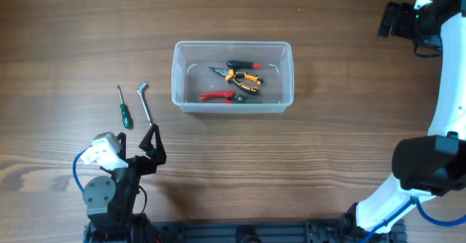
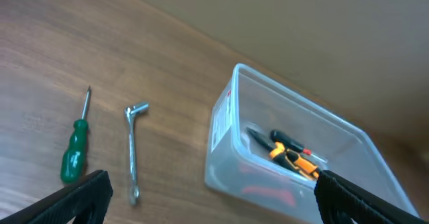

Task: Pack container
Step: 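Move the left gripper to the silver socket wrench and grasp it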

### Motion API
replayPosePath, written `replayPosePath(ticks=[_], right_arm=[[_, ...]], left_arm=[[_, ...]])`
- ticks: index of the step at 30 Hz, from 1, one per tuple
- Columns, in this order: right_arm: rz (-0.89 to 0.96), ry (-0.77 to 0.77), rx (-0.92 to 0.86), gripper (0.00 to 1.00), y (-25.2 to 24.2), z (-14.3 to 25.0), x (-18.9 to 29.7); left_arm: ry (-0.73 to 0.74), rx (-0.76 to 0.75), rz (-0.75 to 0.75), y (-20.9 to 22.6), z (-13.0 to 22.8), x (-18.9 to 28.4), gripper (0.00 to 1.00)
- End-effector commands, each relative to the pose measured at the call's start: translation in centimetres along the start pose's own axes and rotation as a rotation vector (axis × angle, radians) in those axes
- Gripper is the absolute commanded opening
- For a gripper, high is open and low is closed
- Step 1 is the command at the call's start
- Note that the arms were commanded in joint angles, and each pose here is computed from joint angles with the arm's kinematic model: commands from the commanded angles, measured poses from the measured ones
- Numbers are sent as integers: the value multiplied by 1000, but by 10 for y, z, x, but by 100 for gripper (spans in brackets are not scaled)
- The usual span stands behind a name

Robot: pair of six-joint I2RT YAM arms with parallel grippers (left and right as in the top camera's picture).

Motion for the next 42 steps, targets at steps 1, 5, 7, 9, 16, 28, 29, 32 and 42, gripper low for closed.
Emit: replayPosePath(ticks=[1, 5, 7, 9, 16, 28, 29, 32, 42], right_arm=[[11, 8, 8, 100, 0, -1, -4], [11, 8, 7, 100, 0, -1, -4], [11, 8, 7, 100, 0, -1, -4], [11, 8, 7, 100, 0, -1, -4], [11, 8, 7, 100, 0, -1, -4], [11, 8, 8, 99, 0, -1, -4], [11, 8, 7, 100, 0, -1, -4], [11, 8, 7, 100, 0, -1, -4], [11, 8, 7, 100, 0, -1, -4]], left_arm=[[-6, -45, 21, -28, -24, 10, 99], [38, -111, -19, -56, -56, 5, 100], [81, -101, -54, -67, -69, -7, 100], [149, -87, -102, -72, -77, -23, 100], [458, 5, -234, -59, -58, -100, 100], [588, 258, -225, -24, -41, -162, 100], [577, 252, -239, -22, -42, -163, 100], [561, 245, -308, -11, -41, -160, 99], [619, 156, -455, 14, -29, -141, 100]])
Point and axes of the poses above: each gripper's point midway between its finger pads, its own x axis back along the fingers, its own y axis along the line the jaws close on, z = x × y, the point moved 3 cm from there along x, back along the fingers, and after that the axes turned 15 degrees about x, right-handed, at the moved point
